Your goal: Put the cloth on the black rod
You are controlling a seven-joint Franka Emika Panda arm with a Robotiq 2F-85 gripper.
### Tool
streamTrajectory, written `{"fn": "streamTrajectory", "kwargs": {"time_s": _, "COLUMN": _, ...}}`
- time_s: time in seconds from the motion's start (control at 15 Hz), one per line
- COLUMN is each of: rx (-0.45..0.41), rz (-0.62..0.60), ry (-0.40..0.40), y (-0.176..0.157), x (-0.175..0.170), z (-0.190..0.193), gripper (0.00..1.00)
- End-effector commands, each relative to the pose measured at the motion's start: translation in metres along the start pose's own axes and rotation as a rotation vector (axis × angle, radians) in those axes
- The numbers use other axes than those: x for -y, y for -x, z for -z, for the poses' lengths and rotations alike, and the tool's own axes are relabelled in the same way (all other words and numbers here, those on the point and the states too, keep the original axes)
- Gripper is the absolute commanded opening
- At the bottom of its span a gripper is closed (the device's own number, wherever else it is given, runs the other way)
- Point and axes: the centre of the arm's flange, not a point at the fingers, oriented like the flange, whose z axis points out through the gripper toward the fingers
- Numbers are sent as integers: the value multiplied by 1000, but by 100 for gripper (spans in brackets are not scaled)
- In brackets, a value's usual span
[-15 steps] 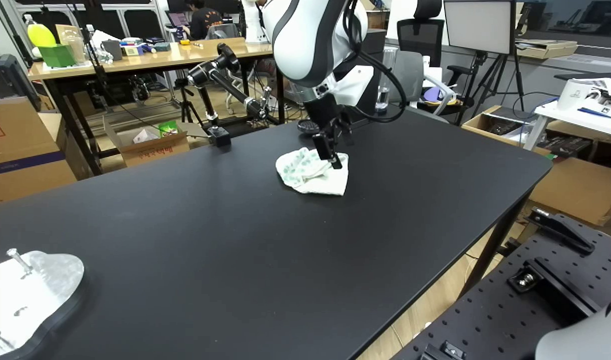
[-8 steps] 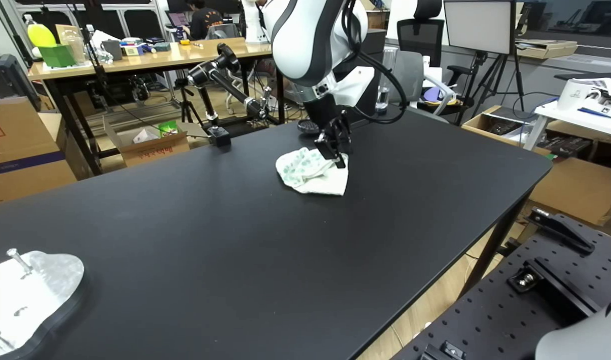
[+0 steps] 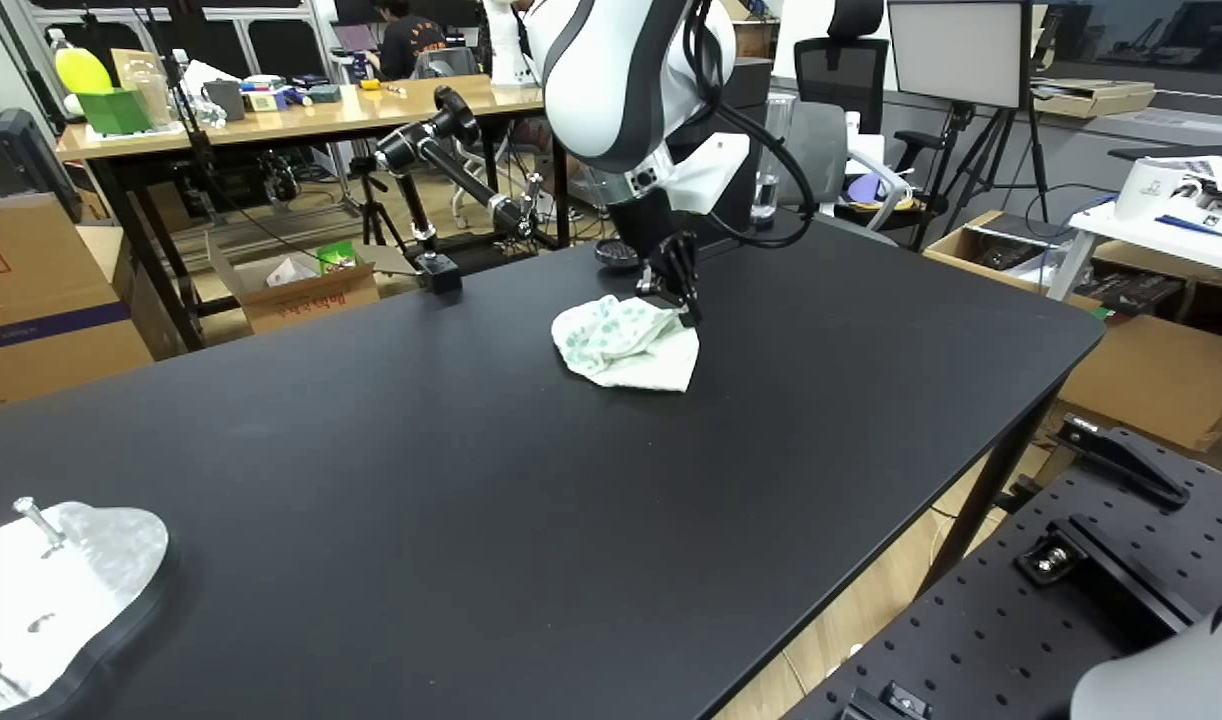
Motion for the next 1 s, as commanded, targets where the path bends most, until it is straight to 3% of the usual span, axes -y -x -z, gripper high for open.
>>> {"fn": "streamTrajectory", "kwargs": {"time_s": 0.0, "rx": -5, "rz": -54, "ry": -15, "y": 0, "x": 0, "z": 4, "gripper": 0}}
{"fn": "streamTrajectory", "kwargs": {"time_s": 0.2, "rx": 10, "rz": -110, "ry": -68, "y": -11, "x": -8, "z": 17, "gripper": 0}}
{"fn": "streamTrajectory", "kwargs": {"time_s": 0.33, "rx": -7, "rz": -154, "ry": -89, "y": -10, "x": -13, "z": 46, "gripper": 0}}
{"fn": "streamTrajectory", "kwargs": {"time_s": 0.93, "rx": -199, "rz": -452, "ry": -125, "y": -3, "x": -18, "z": 205, "gripper": 0}}
